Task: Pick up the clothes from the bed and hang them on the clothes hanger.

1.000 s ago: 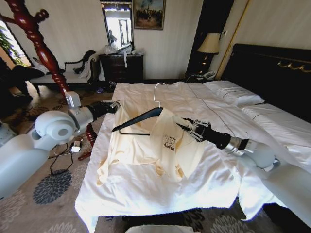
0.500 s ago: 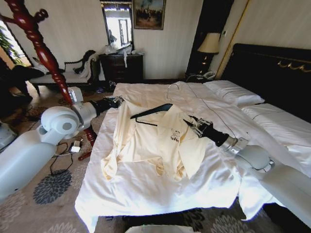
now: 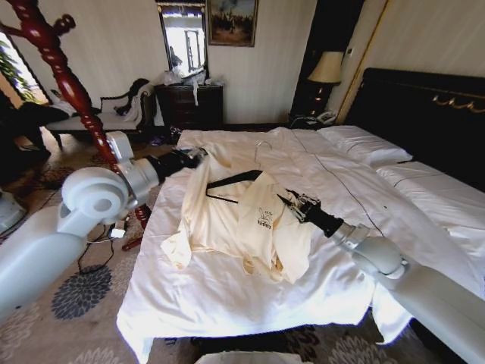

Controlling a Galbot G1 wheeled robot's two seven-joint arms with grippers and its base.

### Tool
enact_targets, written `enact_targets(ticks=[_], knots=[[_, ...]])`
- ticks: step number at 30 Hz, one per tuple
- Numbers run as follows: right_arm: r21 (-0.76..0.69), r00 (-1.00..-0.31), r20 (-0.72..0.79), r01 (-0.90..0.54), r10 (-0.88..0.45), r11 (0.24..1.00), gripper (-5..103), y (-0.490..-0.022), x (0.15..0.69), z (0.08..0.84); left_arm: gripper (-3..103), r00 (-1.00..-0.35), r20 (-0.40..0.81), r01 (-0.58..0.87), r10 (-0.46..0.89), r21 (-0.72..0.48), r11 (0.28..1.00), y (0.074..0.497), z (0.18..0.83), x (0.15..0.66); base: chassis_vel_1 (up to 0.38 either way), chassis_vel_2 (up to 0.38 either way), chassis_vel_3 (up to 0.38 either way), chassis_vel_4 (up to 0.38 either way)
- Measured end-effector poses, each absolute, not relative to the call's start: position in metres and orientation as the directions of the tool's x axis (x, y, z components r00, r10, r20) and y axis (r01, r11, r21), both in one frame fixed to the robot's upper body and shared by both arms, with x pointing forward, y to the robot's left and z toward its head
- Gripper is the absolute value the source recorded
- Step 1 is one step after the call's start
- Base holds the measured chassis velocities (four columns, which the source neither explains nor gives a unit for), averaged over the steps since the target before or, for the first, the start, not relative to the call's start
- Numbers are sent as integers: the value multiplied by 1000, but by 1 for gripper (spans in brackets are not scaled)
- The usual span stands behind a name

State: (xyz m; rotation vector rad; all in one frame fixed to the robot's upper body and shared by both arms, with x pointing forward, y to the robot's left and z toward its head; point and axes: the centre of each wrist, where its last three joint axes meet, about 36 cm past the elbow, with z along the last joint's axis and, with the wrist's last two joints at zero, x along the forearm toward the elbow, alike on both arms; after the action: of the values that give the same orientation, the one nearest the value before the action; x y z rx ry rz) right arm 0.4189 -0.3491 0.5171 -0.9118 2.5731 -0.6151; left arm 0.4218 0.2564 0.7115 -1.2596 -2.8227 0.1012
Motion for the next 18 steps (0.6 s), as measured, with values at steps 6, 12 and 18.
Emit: enact_targets(ticks=[6, 12, 18], knots=[[-491, -768, -195, -462, -610, 739, 22, -352, 424, 519, 0, -634, 45, 768, 772, -82, 635, 246, 704, 409, 0, 0, 0, 0], [-508, -793, -193, -423, -577, 750, 19, -365, 426, 522, 0, -620, 64, 779, 782, -66, 623, 241, 702, 395, 0, 0, 0, 0], [-511, -783, -214, -420, -584, 750, 19, -369, 426, 526, 0, -677, 83, 733, 732, -18, 680, 254, 699, 405, 0, 0, 0, 0]])
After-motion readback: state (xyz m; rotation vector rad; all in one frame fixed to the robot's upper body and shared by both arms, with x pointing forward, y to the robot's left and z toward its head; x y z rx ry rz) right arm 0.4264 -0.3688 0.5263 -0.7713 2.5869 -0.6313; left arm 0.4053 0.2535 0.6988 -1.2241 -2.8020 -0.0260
